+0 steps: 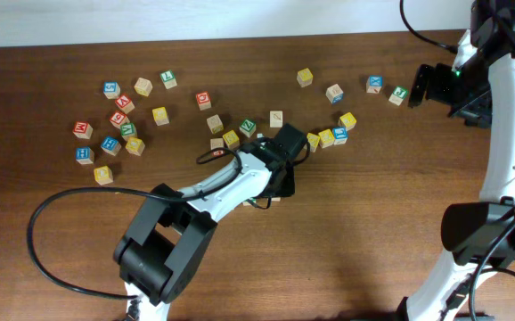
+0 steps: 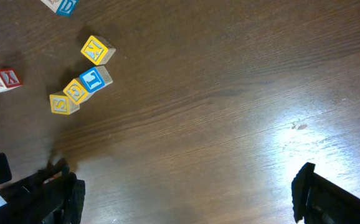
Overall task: Spell out ICRA
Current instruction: 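Carry the red A block and set it right of the green R, then retract the left arm back to the left side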
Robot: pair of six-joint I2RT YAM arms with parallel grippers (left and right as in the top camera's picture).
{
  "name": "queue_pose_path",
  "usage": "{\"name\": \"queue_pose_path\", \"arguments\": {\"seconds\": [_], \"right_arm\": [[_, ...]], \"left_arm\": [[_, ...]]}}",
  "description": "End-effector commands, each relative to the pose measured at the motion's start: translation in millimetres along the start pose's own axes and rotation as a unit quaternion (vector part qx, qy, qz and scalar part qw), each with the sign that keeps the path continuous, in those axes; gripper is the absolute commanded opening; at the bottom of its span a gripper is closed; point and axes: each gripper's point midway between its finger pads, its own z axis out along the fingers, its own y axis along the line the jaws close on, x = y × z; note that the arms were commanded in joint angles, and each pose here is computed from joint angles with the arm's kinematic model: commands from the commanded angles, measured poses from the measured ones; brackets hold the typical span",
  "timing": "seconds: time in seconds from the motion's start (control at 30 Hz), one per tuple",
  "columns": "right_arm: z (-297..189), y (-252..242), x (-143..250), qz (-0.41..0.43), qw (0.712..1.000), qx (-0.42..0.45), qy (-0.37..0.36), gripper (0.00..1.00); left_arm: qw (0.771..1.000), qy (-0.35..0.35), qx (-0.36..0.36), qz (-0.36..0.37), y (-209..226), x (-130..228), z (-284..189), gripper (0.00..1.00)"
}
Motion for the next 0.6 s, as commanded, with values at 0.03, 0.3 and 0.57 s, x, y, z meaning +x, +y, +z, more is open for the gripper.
{"name": "queue_pose_path", "arguments": {"seconds": [0.03,0.3,0.57], "right_arm": [[1,-2,0,0.001,1.0,0.005,0.002,0.98],[1,-2,0,0.001,1.0,0.005,0.002,0.98],[1,-2,0,0.001,1.0,0.005,0.002,0.98]], "left_arm": [[0.999,-0.031,0.013,0.02,-14,-27,-15,0.46],[0.997,-0.071,0.01,-0.011,21,-106,-82,0.47],[0.987,-0.053,-0.077,-0.13,178,-140,-213,0.33]]}}
